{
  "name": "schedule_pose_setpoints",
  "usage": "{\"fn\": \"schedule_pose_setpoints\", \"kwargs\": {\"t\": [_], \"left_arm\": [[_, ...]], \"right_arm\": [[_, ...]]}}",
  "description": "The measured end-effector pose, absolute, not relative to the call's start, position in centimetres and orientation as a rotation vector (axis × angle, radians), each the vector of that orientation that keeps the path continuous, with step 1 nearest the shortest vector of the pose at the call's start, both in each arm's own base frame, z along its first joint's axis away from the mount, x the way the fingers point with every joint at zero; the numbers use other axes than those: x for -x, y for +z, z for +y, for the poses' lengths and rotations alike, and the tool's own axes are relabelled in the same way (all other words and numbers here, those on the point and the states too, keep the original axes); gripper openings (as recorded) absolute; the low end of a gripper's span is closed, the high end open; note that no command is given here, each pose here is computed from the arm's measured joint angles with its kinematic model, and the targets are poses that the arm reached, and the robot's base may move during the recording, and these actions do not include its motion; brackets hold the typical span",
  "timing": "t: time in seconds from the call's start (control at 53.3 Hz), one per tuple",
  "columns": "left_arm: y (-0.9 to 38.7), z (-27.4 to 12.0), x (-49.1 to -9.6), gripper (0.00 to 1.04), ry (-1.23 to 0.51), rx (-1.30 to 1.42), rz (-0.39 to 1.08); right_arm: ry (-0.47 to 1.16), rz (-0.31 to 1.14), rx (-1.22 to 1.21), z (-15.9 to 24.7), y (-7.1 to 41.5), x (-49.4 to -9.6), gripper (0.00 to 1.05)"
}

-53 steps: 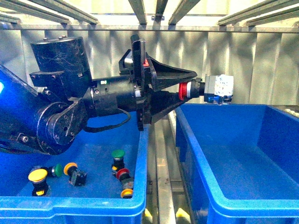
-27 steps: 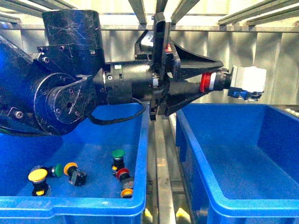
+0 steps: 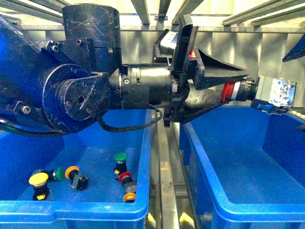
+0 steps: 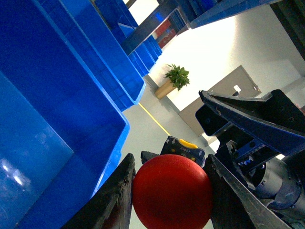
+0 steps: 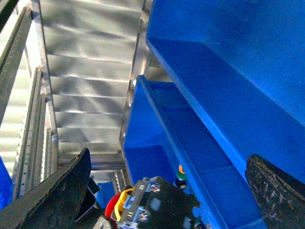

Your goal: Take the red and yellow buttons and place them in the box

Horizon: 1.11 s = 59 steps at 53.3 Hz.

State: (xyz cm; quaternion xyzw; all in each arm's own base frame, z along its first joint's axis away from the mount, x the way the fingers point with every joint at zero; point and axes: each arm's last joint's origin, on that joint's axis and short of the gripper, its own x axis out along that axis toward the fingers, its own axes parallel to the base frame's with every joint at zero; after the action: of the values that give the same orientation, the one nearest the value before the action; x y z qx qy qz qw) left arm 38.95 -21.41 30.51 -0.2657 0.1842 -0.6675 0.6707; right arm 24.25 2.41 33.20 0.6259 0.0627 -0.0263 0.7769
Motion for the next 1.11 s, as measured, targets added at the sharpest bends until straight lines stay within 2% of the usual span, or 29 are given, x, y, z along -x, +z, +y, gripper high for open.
{"fn": "schedule_pose_setpoints", "kwargs": {"t": [0.469,0.601,0.957,1.014,1.107], "left_arm": [[30.6,-22.9,-38.3,0.35,-1.53,0.573,0.425],[30.6,-23.0,-38.3,0.35,-1.524,0.573,0.431],[30.0,-24.1,-38.2,0.34,-1.522,0.575,0.456],[30.1,-24.3,-38.2,0.34,-1.528,0.569,0.451],[30.0,-24.9,-38.2,0.34,-1.536,0.56,0.455]], "right_arm": [[-0.032,0.153,-1.373,3.9,33.2,-24.7,0.98],[-0.081,0.151,-1.374,3.3,32.8,-24.9,0.98],[-0.143,0.16,-1.396,2.3,32.8,-25.1,0.44],[-0.145,0.155,-1.401,2.2,32.9,-25.1,0.39],[-0.158,0.15,-1.404,1.9,33.0,-25.1,0.37]]}}
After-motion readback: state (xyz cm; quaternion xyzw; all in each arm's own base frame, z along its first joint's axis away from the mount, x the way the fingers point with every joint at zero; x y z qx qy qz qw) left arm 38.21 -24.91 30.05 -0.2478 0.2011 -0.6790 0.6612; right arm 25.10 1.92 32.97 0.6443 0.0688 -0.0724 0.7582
